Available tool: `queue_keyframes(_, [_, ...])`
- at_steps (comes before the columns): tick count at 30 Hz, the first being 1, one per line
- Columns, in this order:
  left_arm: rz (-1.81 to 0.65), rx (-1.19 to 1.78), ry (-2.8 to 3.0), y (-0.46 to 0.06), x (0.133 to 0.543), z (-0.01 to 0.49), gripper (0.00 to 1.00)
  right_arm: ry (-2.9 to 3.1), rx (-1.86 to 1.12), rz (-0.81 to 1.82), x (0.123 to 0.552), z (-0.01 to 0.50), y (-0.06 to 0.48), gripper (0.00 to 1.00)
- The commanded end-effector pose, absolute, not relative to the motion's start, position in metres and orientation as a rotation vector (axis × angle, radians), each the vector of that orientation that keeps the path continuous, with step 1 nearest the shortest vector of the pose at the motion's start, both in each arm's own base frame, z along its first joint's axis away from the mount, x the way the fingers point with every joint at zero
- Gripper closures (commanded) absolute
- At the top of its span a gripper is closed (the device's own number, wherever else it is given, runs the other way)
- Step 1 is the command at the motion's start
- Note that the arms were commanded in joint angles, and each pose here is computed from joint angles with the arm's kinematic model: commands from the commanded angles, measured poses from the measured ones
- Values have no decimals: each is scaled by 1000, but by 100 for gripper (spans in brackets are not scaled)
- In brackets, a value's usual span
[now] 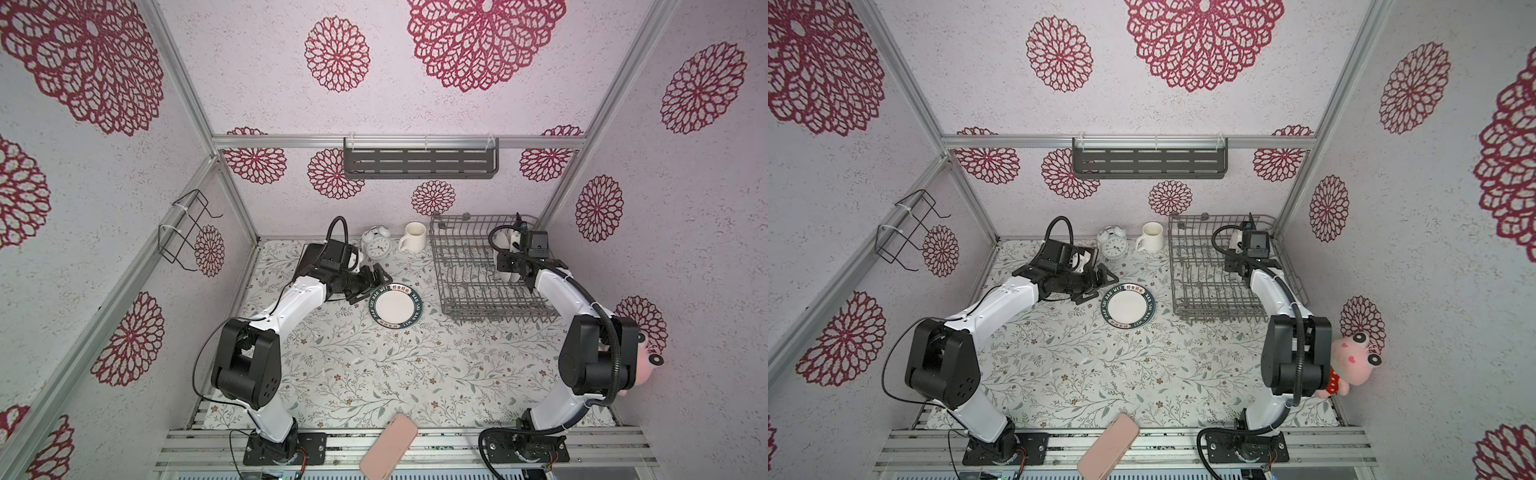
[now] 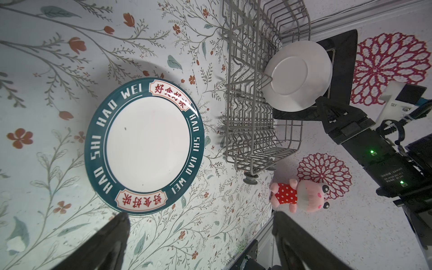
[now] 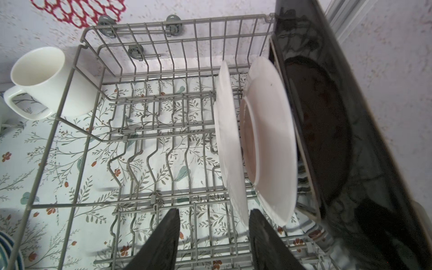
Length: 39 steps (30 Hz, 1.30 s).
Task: Unload the plates from the dish rack
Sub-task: Pick up the plate from the dish rack.
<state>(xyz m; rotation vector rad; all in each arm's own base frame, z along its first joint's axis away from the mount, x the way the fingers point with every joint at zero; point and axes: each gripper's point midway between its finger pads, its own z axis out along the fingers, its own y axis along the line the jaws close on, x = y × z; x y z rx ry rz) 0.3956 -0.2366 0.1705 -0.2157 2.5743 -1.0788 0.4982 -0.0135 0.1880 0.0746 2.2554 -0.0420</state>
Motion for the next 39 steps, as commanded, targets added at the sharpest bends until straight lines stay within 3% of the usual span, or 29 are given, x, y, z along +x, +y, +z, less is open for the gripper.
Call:
queue_keyframes(1, [-1097,-204,2571,-237,400,172,2,2207,52,-91,509,204,-20,48])
queue_keyframes(13, [-1097,-187,2589,-241,405,169,2,2251,11,-134,515,189,-23,49])
queue_keyframes(39, [-1184,137,2376,-257,396,222,2,2301,-24,-169,524,163,-25,72])
